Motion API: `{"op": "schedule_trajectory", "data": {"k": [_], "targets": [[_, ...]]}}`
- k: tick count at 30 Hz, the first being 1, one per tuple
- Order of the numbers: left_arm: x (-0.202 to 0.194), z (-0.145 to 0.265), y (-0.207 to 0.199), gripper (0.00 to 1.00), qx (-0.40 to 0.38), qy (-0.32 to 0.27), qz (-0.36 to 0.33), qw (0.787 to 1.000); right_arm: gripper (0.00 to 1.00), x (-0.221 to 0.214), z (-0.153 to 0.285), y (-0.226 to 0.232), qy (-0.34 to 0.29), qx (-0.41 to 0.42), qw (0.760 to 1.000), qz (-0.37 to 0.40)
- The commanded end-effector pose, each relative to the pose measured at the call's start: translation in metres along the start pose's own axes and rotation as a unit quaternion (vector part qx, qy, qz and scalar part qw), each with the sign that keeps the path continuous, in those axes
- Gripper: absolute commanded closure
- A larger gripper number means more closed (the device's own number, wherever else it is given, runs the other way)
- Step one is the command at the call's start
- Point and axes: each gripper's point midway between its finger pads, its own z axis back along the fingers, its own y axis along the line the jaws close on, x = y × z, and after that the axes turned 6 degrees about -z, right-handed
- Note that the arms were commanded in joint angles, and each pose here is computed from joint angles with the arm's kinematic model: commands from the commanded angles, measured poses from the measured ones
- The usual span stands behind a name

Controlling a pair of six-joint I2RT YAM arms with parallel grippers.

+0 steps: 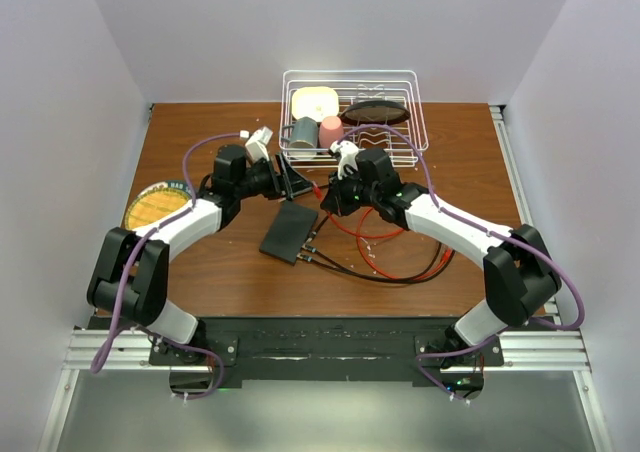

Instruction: Insert the plug into the switch port

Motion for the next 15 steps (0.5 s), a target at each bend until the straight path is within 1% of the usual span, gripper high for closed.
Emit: {"op": "schedule_trajectory", "data": {"k": [1, 4, 10, 11, 13, 14, 15], "targets": [[0.018, -0.012, -0.022, 0.38, -0.032, -0.015, -0.018, 0.999, 1.00, 0.020, 0.011, 0.022, -0.031, 0.032, 0.999, 0.014], [0.015, -0.018, -0.024, 0.40, -0.035, -0.010, -0.017, 0.999, 1.00, 0.019, 0.010, 0.023, -0.028, 0.034, 0.999, 0.016], [0.012, -0.027, -0.026, 0.52, -0.040, -0.005, -0.012, 0.999, 1.00, 0.020, 0.010, 0.025, -0.029, 0.035, 0.999, 0.018], [0.012, -0.028, -0.025, 0.60, -0.039, -0.005, -0.008, 0.999, 1.00, 0.020, 0.010, 0.026, -0.029, 0.036, 0.999, 0.019], [0.013, -0.029, -0.025, 0.73, -0.041, -0.008, -0.007, 0.999, 1.00, 0.019, 0.010, 0.025, -0.028, 0.033, 0.999, 0.019], [0.013, -0.030, -0.025, 0.83, -0.040, -0.009, -0.004, 0.999, 1.00, 0.020, 0.010, 0.025, -0.029, 0.033, 0.999, 0.021], [0.015, -0.029, -0.026, 0.88, -0.043, -0.011, -0.005, 0.999, 1.00, 0.020, 0.010, 0.024, -0.029, 0.030, 0.999, 0.020]]}}
